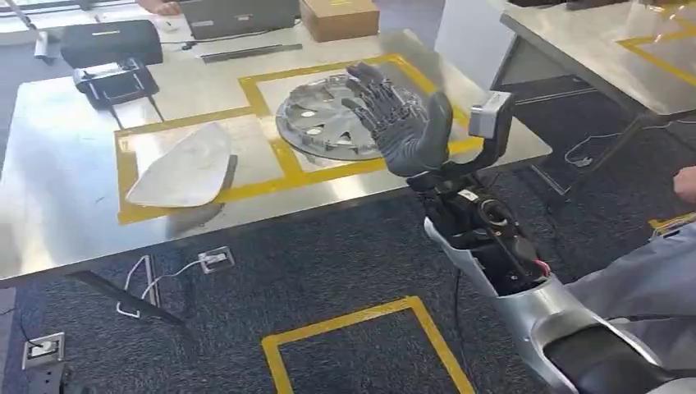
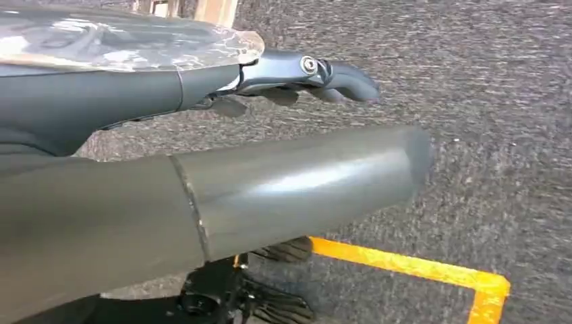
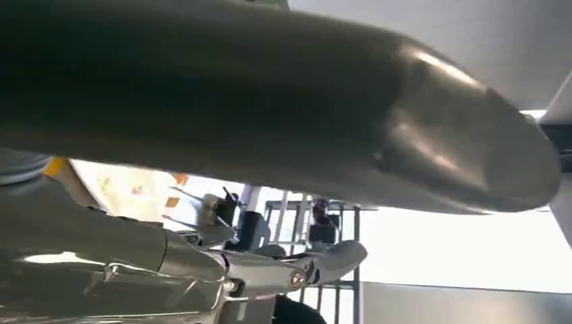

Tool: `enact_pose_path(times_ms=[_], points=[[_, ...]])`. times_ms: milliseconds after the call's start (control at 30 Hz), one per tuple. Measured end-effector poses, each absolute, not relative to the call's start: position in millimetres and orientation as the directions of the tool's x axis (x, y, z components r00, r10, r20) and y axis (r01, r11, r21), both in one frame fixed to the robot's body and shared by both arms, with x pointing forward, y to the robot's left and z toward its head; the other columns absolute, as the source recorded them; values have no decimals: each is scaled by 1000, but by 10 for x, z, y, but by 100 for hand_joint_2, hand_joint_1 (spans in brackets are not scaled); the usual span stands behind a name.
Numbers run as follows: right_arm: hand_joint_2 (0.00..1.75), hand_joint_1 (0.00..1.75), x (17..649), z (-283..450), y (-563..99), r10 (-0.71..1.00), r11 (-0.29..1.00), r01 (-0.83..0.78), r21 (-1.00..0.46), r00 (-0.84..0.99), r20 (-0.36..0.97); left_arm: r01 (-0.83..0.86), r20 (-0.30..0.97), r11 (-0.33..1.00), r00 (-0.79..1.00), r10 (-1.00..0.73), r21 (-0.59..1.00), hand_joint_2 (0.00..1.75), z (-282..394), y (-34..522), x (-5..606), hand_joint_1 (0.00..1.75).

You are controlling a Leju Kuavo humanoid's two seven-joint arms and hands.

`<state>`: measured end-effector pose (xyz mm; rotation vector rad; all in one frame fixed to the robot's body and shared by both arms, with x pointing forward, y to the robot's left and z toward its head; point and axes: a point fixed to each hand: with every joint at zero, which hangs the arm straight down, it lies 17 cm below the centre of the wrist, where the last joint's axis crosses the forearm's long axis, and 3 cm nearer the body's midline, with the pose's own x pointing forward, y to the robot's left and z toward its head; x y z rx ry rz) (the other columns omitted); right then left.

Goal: Take the parts from the cabinet and place them on the table.

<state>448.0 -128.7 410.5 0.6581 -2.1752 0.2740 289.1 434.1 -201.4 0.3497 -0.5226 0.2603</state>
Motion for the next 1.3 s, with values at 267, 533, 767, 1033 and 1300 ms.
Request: enact_pose_path(times_ms=[267, 533, 767, 1033, 1300], points=[[0, 0, 4513, 4010, -1315, -350, 847, -529, 42, -498, 793, -333, 528, 908, 835, 159, 254, 0, -2025, 4332, 2872, 0], [0, 0, 4482, 4048, -1306, -353, 845, -533, 40, -501, 790, -345, 528, 904, 832, 171, 251, 0, -2033, 4350, 2846, 0], [0, 0, 4482, 4016, -1306, -353, 846, -532, 45, -495, 794, -346, 527, 904, 833, 171, 252, 0, -2040, 4359, 2828, 0], [0, 0, 4472, 4036, -1321, -355, 847, -530, 44, -500, 790, -352, 535, 903, 826, 176, 247, 0, -2016, 4360, 2877, 0], [0, 0, 4518, 4057, -1384, -362, 853, -518, 63, -501, 786, -358, 524, 901, 831, 187, 246, 0, -2018, 4357, 2878, 0]])
